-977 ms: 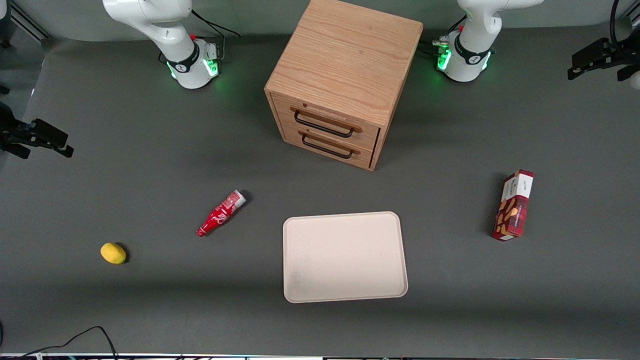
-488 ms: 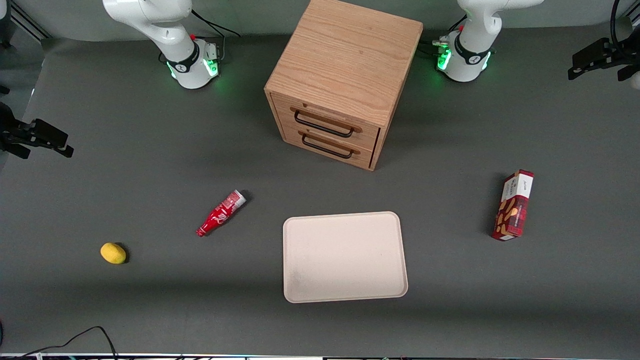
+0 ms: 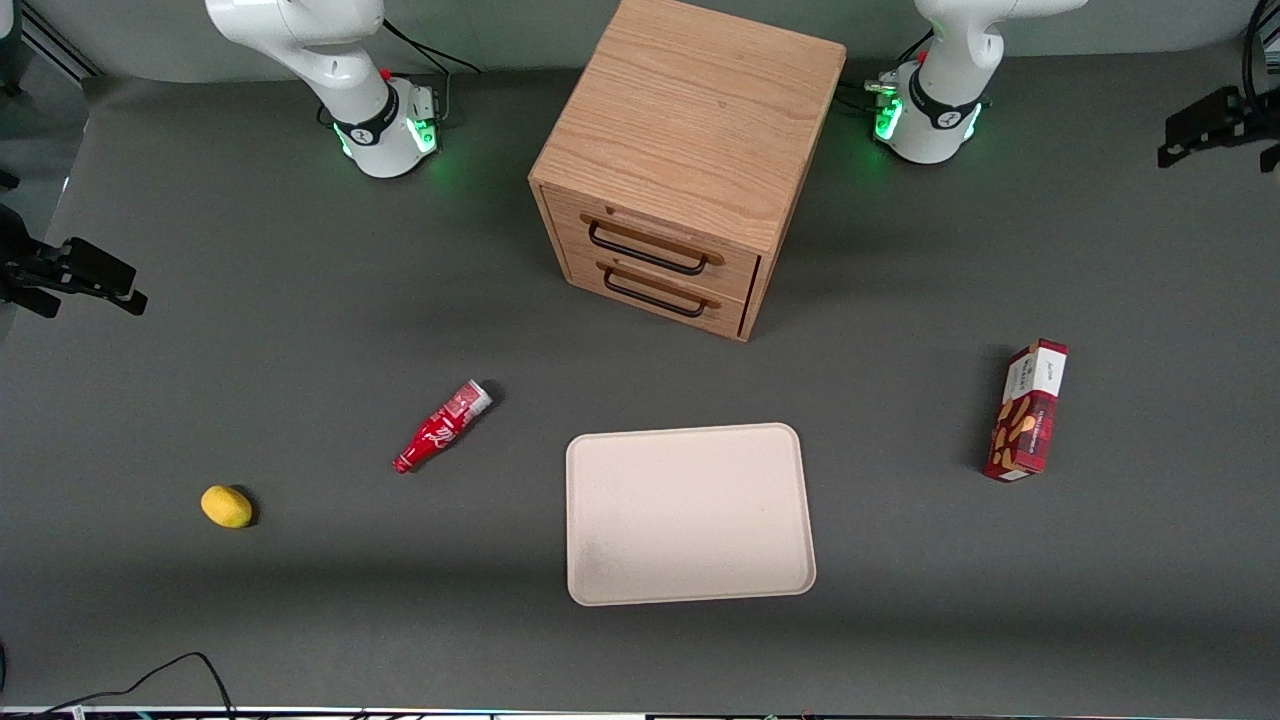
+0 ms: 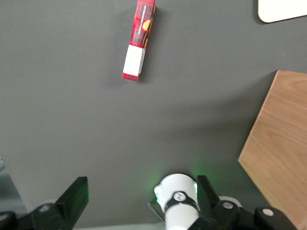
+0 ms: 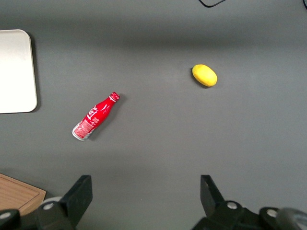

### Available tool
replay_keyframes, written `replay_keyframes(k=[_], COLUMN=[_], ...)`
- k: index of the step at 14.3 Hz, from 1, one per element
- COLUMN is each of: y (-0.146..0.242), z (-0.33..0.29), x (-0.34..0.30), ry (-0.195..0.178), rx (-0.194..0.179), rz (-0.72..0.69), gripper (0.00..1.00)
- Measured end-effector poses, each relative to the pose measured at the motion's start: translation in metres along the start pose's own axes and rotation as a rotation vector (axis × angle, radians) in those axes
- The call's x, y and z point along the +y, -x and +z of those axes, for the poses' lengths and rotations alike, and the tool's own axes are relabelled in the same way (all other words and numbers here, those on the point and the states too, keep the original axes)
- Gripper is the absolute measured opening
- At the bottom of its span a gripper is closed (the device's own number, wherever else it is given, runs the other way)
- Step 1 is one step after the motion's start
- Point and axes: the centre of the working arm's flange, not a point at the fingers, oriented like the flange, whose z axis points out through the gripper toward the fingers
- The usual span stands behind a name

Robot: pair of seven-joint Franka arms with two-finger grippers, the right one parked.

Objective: Place red cookie box on tray
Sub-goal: 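Move the open left gripper down over the red plaid cookie box, then close the left gripper on the cookie box's upper end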

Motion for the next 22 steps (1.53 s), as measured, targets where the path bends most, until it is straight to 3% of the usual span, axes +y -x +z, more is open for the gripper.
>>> replay_keyframes(k=[5, 8, 12, 18, 22], y=[-0.084, -0.117, -0.143, -0.156, -0.164], z=[0.117, 0.183, 0.261, 0.340, 0.369], x=[-0.033, -0.036, -0.035, -0.035, -0.035], ry=[0.009, 0.008, 0.036, 0.017, 0.025], rx=[-0.037, -0.031, -0.025, 0.037, 0.071], rz=[0.141, 0.188, 0.240, 0.255, 0.243], gripper=[1.00, 1.00, 1.00, 1.00, 1.00])
